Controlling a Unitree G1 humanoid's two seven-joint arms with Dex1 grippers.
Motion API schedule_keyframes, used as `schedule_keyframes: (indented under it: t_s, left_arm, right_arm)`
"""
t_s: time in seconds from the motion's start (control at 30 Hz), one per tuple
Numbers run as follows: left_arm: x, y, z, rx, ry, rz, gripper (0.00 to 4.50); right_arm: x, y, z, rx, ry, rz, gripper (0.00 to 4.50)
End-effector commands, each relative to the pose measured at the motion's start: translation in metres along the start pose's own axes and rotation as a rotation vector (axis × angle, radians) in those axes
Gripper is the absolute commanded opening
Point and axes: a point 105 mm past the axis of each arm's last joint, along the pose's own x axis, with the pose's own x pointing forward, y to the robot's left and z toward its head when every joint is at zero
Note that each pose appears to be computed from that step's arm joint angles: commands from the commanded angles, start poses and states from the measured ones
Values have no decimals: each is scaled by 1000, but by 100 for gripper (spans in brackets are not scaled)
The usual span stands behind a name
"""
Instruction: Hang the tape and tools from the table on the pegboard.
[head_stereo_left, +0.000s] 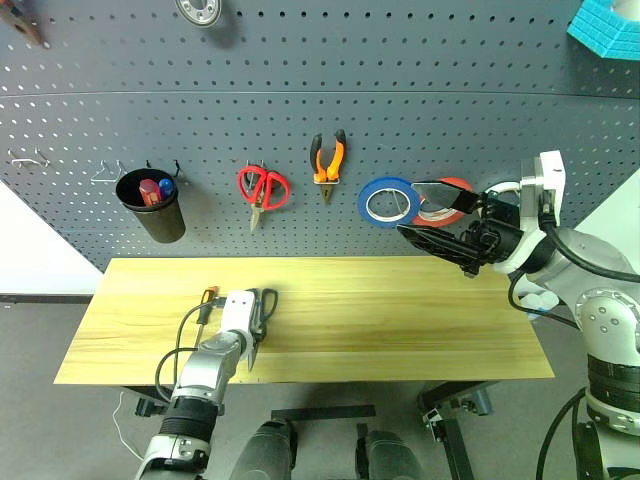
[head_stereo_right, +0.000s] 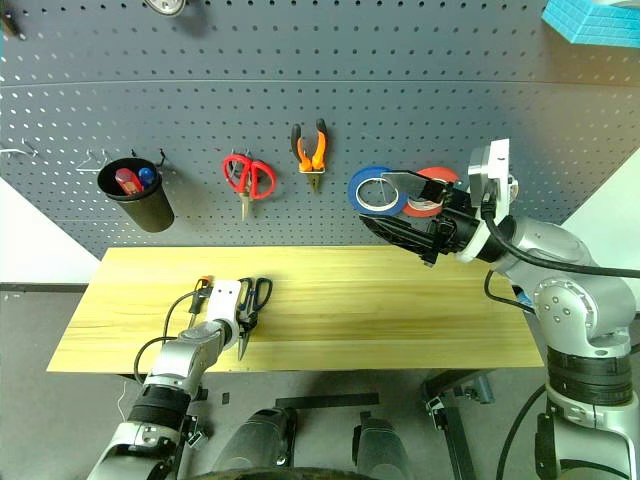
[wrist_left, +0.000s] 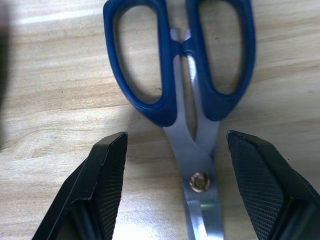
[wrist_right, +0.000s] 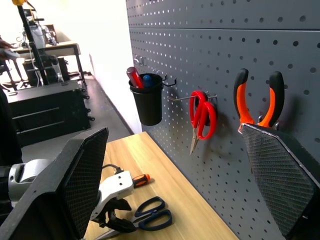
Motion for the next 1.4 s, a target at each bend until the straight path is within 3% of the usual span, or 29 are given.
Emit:
schedule_keyframes:
  t_s: [0.03, 0.43, 0.83, 0.97, 1.13, 1.23, 1.4]
  left_arm:
    - [4, 1, 1, -5, 5, 12, 332]
    - [16, -20, -10, -58, 76, -43, 332]
    - [15, -15, -32, -181, 192, 10, 332]
    - [13, -17, -45, -160, 261, 31, 244]
    - [11, -19, -52, -163, 301, 33, 89]
    - [10, -20, -54, -165, 317, 35, 66]
    - [10, -22, -54, -163, 317, 35, 65]
  right_arm:
    - [1, 5, 14, -56, -31, 9, 447]
    - [-4, 5, 19, -73, -27, -33, 447]
    - [-5, 1, 20, -77, -27, -59, 447]
    - [-4, 1, 20, -79, -30, -59, 450]
    - [-2, 0, 20, -82, -33, -57, 450]
    - [-1, -1, 21, -85, -37, -57, 450]
    - [-1, -1, 20, -85, -38, -60, 450]
